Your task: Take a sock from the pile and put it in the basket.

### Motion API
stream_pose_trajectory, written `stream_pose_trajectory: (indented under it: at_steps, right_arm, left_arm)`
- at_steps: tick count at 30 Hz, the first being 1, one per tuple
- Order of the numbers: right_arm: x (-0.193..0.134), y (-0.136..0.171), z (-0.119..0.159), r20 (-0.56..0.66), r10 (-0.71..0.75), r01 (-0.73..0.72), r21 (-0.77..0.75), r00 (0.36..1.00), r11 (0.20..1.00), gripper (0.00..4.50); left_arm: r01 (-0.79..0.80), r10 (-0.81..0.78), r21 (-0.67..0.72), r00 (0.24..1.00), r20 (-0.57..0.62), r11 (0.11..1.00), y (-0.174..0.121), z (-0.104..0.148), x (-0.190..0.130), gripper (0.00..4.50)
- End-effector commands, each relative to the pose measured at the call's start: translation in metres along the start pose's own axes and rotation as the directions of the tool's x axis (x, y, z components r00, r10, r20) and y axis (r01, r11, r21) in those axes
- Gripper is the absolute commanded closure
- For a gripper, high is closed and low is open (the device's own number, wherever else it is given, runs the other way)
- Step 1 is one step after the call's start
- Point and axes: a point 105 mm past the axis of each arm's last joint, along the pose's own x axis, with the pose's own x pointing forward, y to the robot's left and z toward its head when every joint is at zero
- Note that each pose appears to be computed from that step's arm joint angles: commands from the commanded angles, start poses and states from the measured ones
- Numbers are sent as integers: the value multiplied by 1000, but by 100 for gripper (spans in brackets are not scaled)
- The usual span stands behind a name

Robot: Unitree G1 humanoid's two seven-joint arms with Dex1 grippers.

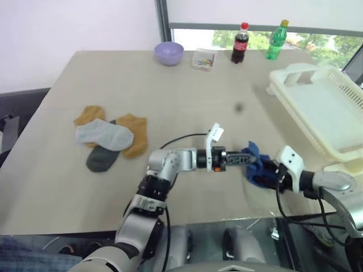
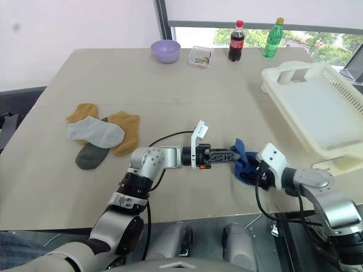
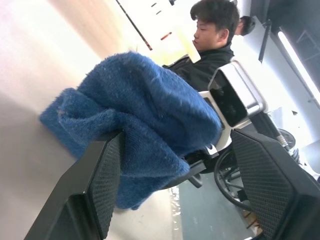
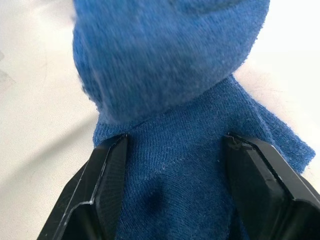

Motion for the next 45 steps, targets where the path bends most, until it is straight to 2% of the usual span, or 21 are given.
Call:
stream_pose_trajectory:
  at_steps: [1, 8, 17, 21, 26, 28, 32, 36, 39, 43, 45]
  right_arm:
    - [0, 1, -8, -37, -5, 6, 5, 999, 1000, 140]
    - [-1, 0, -8, -35, -19, 19, 6, 999, 1000, 140]
    - [-2, 0, -9, -33, -31, 31, 11, 999, 999, 140]
    - [-2, -1, -9, -31, -32, 33, 10, 999, 999, 140]
    - [-2, 0, -9, -31, -29, 29, 11, 999, 1000, 140]
    - [-2, -1, -9, -32, -28, 28, 12, 999, 1000, 140]
    - [-2, -1, -9, -33, -27, 27, 10, 999, 1000, 140]
    - [-2, -2, -8, -31, -29, 29, 10, 999, 1000, 140]
    - [-3, -3, -8, -33, -33, 34, 9, 999, 999, 140]
    - [-5, -4, 0, -1, -39, 39, 24, 999, 999, 140]
    - [-5, -4, 9, 34, -39, 37, 36, 999, 999, 140]
  left_arm:
    - [-4, 4, 57, 1000, -4, 998, 0, 8, 1, 87]
    - [36, -36, -7, 989, -141, 999, -4, -15, 5, 87]
    - [42, -39, 3, 953, -299, 999, -2, -44, -4, 87]
    - [-9, 17, 31, 966, -257, 999, 8, -38, 0, 87]
    - [-75, 79, 47, 995, -69, 996, 19, -6, 5, 87]
    - [-88, 90, 47, 996, -28, 995, 22, 1, 5, 87]
    - [-80, 81, 53, 996, -21, 995, 21, -1, 7, 87]
    - [-28, 29, -16, 1000, 13, 999, 12, 4, 9, 87]
    - [190, -196, -130, 980, -33, 973, -28, -5, 3, 87]
    - [194, -215, -171, 970, -114, 966, -35, -22, 0, 87]
    - [202, -222, -164, 968, -118, 966, -38, -23, -1, 87]
